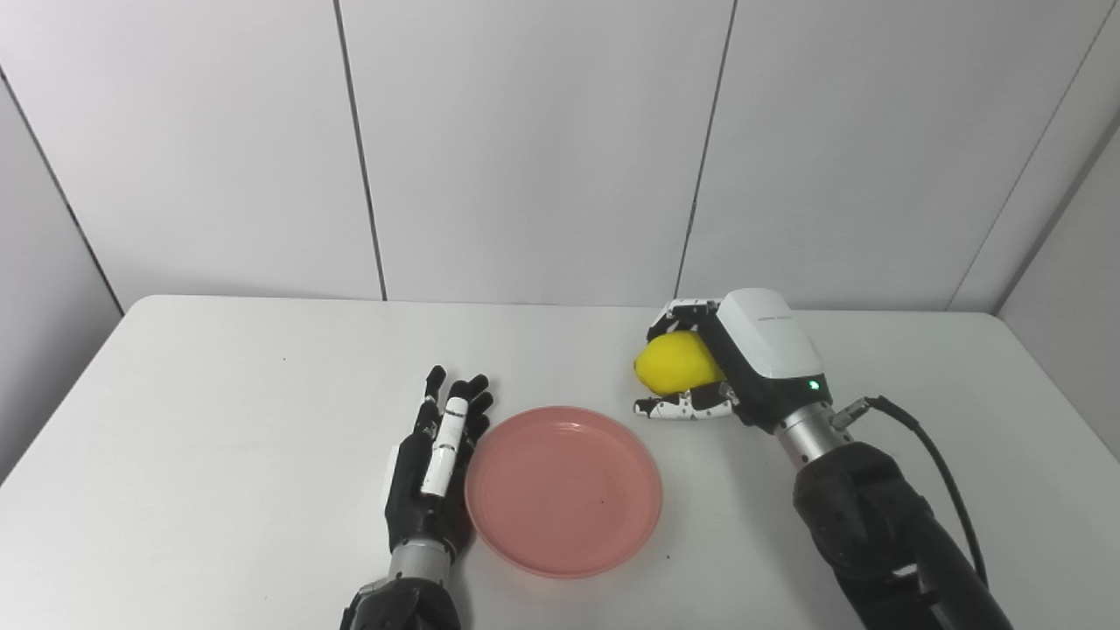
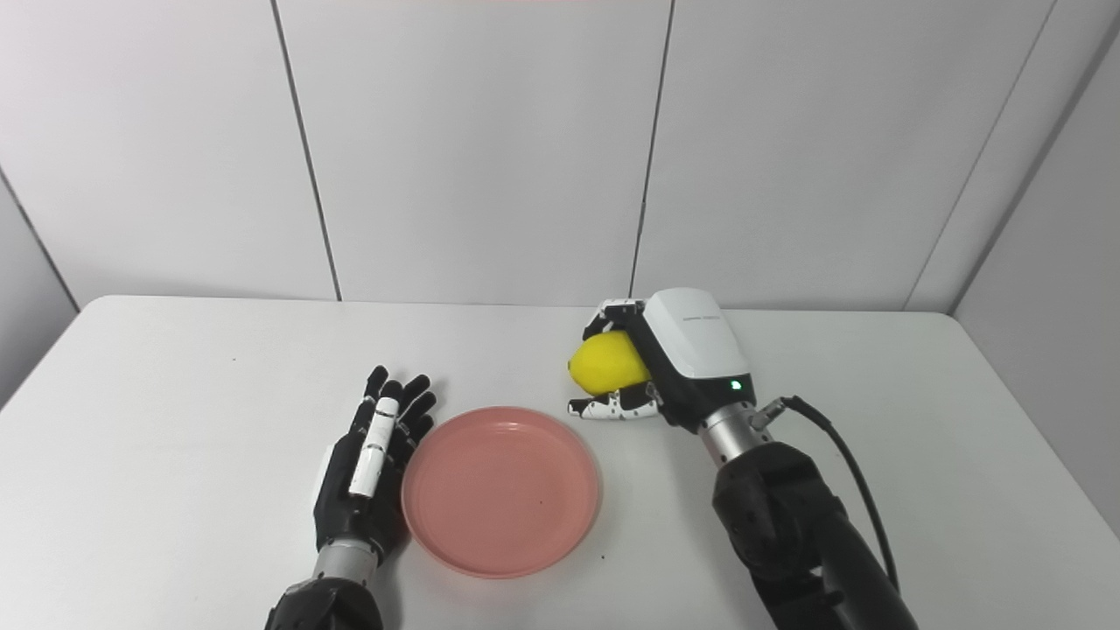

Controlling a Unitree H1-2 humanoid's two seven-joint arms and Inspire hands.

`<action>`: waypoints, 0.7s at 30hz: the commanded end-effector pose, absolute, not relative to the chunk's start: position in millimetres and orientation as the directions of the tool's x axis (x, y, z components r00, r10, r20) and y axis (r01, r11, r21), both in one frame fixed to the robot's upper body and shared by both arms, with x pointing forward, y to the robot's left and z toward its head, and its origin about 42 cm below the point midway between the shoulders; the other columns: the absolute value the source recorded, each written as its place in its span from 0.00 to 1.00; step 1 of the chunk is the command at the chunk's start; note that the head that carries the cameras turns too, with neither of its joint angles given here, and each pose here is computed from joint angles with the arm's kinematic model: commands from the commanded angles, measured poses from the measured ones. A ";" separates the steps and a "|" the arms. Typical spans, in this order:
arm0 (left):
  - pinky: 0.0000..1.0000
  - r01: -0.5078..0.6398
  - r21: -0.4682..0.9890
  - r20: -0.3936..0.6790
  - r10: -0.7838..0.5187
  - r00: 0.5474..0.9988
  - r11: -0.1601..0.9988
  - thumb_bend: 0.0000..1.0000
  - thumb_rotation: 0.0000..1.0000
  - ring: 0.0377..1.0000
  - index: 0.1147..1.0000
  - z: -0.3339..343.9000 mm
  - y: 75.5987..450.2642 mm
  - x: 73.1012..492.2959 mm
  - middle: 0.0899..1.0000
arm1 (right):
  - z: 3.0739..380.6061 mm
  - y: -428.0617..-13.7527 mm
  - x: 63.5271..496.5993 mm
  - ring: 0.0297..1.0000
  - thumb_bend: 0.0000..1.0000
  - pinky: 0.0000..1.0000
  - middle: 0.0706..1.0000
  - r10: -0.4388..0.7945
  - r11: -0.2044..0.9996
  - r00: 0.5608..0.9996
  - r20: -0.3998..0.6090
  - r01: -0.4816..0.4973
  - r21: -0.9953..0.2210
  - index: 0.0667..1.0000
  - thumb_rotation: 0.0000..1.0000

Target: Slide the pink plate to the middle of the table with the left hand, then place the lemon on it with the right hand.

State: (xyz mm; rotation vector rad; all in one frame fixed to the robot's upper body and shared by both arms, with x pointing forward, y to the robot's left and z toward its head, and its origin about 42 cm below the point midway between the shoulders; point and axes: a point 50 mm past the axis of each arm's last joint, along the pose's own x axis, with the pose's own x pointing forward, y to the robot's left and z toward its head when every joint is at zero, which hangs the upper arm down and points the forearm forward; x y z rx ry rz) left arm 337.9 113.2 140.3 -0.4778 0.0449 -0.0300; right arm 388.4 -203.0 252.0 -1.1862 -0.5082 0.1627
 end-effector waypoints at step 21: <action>0.98 -0.007 -0.546 -0.092 -0.052 0.994 0.837 0.70 1.00 0.89 0.96 143.8 69.8 327.7 0.81 | 260.7 -147.1 401.3 0.29 0.51 0.25 0.33 0.533 0.341 0.799 0.280 0.100 -0.935 0.44 0.17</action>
